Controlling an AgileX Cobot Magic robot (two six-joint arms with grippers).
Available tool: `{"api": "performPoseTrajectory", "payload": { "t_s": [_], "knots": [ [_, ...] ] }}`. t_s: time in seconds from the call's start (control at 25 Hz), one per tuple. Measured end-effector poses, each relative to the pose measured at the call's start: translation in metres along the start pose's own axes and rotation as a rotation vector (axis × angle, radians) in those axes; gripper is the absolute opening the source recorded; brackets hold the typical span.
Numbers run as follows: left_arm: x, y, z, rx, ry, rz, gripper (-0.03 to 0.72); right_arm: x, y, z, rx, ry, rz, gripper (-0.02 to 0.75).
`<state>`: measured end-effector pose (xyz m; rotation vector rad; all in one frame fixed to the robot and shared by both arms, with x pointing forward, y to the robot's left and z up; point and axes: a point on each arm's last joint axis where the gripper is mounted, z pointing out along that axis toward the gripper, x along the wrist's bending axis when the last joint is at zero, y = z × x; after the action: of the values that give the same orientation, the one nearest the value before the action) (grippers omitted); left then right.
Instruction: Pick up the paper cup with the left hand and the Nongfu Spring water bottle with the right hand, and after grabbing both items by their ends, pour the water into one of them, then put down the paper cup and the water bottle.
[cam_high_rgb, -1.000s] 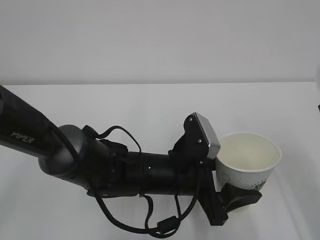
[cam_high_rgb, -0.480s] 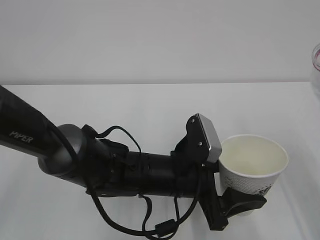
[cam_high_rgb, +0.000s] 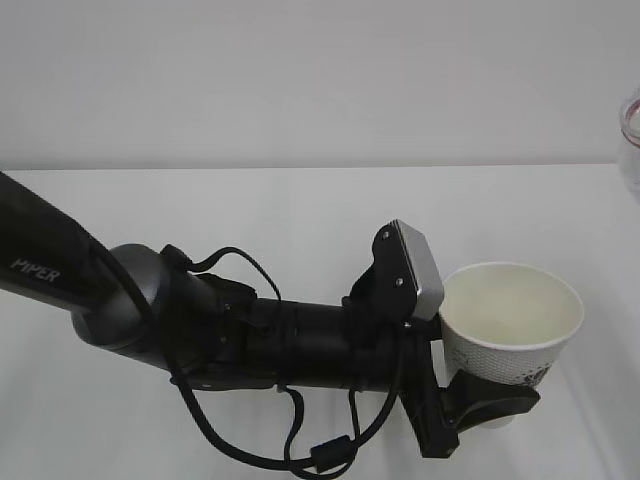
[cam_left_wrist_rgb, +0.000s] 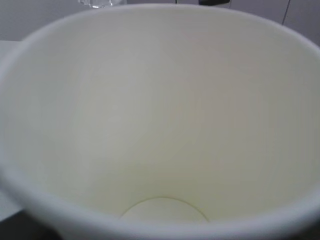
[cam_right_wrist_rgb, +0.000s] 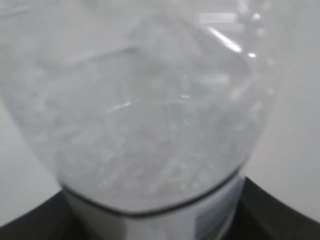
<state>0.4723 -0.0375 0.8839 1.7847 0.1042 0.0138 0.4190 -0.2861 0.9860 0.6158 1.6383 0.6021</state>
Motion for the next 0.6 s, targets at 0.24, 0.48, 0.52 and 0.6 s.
{"api": "performPoseTrajectory", "payload": {
  "t_s": [0.24,0.48,0.52,0.6],
  "knots": [
    [-0.0002,0.0004,0.0000,-0.004,-0.002,0.000,0.545,-0.0005,-0.0005,0.0000,0.006,-0.005,0.009,0.440],
    [-0.0002,0.0004,0.0000,-0.004,-0.002,0.000,0.545,-0.0006,-0.0007,0.0000,0.007,-0.006,-0.001,0.440],
    [-0.0002,0.0004,0.0000,-0.004,-0.002,0.000,0.545,-0.0006,-0.0007,0.0000,0.007,-0.006,-0.016,0.440],
    [-0.0008,0.0001,0.0000,-0.001,-0.008,0.005,0.545,-0.0006,-0.0007,0.0000,0.007,-0.006,-0.046,0.440]
  ]
}}
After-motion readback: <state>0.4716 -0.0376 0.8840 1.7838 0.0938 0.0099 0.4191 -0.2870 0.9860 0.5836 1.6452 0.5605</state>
